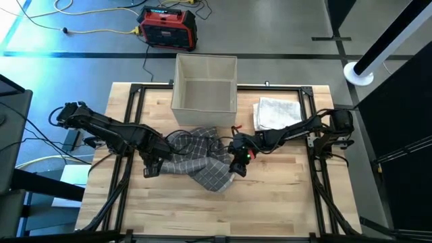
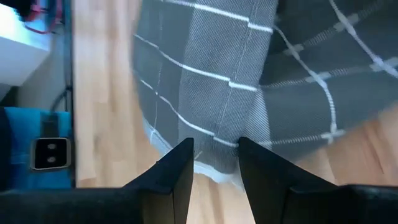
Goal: Fold towel
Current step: Fold the gray patterned towel
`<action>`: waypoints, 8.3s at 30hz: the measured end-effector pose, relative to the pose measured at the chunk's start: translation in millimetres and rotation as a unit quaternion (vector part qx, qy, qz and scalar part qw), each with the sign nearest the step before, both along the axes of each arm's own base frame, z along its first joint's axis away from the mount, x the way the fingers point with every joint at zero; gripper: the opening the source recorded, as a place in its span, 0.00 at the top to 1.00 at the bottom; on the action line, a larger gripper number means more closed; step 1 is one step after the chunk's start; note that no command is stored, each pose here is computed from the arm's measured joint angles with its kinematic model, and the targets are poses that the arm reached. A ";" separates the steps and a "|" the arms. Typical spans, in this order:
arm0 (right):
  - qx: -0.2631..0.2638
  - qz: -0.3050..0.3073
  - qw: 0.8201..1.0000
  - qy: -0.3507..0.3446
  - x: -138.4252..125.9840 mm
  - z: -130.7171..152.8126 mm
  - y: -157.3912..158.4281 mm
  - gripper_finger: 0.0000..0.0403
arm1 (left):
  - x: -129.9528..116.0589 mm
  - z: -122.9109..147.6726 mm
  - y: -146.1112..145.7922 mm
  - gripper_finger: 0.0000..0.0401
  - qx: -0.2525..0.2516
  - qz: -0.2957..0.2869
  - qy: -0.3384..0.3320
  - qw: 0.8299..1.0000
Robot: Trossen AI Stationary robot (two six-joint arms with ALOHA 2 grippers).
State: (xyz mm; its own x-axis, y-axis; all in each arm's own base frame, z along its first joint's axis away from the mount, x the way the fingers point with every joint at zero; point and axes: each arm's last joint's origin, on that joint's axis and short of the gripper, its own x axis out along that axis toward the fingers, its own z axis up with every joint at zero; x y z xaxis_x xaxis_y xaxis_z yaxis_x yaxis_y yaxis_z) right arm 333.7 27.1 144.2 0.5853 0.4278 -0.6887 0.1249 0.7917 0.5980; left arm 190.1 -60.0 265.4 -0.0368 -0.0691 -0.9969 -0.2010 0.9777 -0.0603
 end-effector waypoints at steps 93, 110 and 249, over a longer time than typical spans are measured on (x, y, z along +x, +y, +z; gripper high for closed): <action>0.083 0.043 0.995 0.043 -2.5 -8.6 33.5 1.00 | 4.6 2.8 1.6 1.00 0.040 -0.001 -0.032 0.999; -0.221 -0.194 0.924 -0.244 -97.2 247.3 4.4 1.00 | 11.3 168.0 16.9 1.00 0.263 0.061 -0.397 0.877; -0.005 0.131 0.986 0.100 -83.1 76.5 133.3 1.00 | 15.2 -36.0 -74.1 1.00 -0.297 -0.166 -0.253 0.906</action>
